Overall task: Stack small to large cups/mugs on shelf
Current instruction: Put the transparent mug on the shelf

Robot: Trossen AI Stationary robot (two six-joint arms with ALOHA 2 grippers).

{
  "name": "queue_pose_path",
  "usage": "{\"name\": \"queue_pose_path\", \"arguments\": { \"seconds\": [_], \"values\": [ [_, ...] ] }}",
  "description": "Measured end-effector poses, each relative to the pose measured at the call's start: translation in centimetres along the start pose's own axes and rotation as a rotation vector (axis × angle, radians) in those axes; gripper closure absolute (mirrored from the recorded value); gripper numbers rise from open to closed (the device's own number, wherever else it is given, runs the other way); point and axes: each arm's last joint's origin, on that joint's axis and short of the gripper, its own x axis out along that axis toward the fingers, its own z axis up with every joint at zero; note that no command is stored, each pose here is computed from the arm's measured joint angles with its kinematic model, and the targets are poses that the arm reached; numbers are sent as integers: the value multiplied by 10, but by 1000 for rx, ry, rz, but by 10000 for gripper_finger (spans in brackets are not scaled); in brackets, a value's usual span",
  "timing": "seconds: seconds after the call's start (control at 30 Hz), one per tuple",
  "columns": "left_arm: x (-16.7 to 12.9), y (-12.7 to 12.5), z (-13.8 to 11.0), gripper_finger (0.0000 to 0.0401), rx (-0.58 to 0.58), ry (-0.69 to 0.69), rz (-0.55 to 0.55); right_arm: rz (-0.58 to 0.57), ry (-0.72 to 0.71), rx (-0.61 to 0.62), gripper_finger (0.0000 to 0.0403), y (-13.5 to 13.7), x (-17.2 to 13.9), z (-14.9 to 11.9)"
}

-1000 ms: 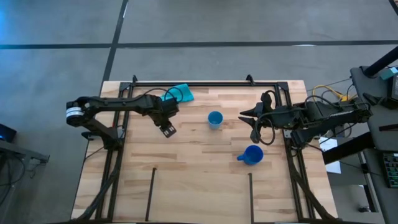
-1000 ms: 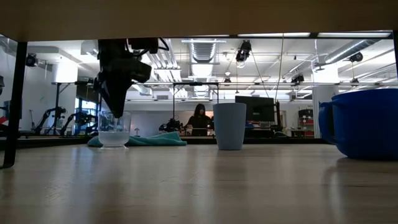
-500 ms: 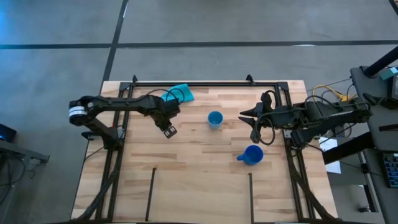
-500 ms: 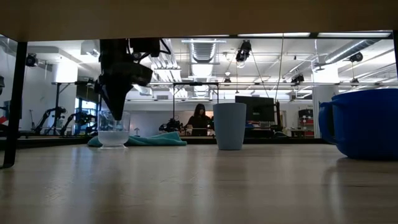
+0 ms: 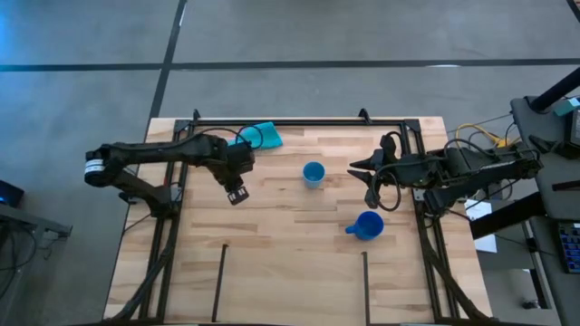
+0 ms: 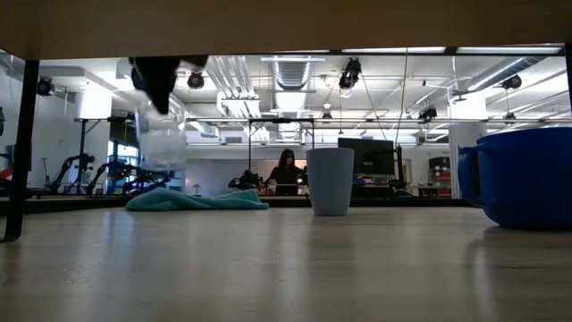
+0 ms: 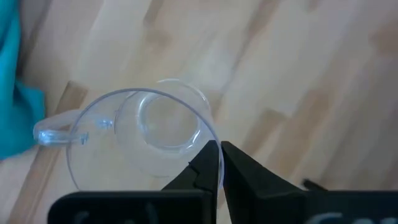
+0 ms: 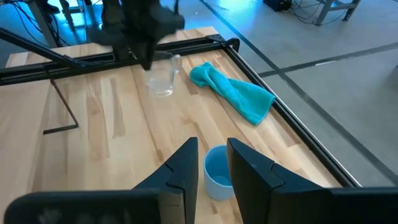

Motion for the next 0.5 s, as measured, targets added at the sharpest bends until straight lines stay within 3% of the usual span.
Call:
{"name": "queue_pose_path", "arguments": {
  "seconds": [0.33, 0.5],
  "values": [
    [-78, -56, -10, 401, 222, -237, -177, -1, 3, -2, 323, 0, 0, 0],
    [-99, -85, -18, 401, 251, -262, -265, -1, 3, -3, 323, 0, 0, 0]
  ]
}}
